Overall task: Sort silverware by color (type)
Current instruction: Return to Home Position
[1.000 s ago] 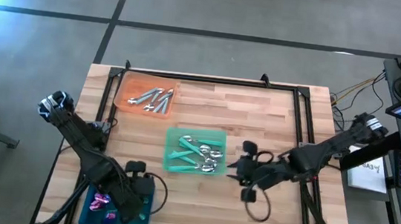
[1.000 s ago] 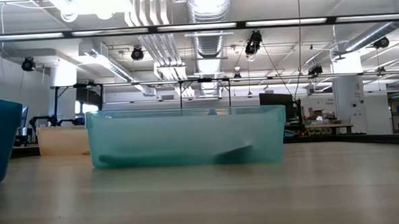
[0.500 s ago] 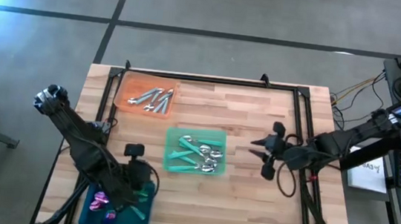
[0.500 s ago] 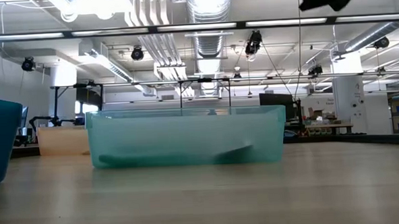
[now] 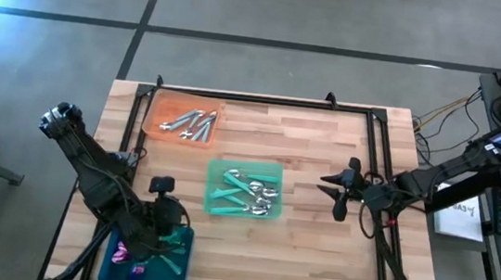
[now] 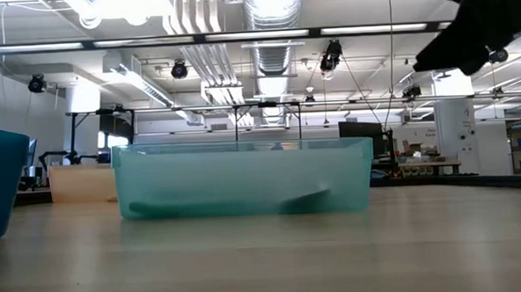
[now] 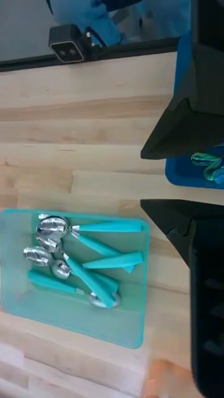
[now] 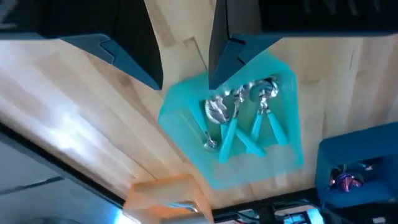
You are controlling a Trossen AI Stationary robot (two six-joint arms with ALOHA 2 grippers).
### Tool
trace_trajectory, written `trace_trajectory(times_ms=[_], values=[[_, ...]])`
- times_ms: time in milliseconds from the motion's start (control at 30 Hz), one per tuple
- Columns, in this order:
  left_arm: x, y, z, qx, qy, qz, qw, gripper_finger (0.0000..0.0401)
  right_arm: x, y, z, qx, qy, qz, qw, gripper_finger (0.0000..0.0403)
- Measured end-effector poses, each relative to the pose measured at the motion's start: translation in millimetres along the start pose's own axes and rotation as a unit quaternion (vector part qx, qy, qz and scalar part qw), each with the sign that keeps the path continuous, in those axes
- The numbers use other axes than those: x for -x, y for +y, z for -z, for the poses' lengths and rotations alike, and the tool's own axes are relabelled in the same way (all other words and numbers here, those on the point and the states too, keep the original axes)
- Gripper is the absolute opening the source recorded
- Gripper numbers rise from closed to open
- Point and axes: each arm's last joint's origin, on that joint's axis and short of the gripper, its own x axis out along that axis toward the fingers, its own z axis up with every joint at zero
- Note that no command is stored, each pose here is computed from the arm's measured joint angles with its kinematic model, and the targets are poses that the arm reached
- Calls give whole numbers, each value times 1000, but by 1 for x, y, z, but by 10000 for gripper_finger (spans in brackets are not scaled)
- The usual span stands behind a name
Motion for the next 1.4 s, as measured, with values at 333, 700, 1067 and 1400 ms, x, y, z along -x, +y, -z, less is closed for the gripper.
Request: trace_trajectory(times_ms=[333, 700, 1067, 1400], values=[[1, 0, 1, -3, 2, -1, 1000, 97, -12, -14, 45, -46, 8, 16, 999, 121], [1, 0, 1, -5, 5, -3, 1000, 97, -22, -24, 79, -43, 9, 36, 998, 121], [1, 0, 1, -4, 4, -3, 1000, 97, -24, -32, 90, -21, -2, 85, 996, 117], [1, 0, 1, 3, 3, -2, 1000, 97, -25, -33, 95, -32, -10, 85, 996, 89]])
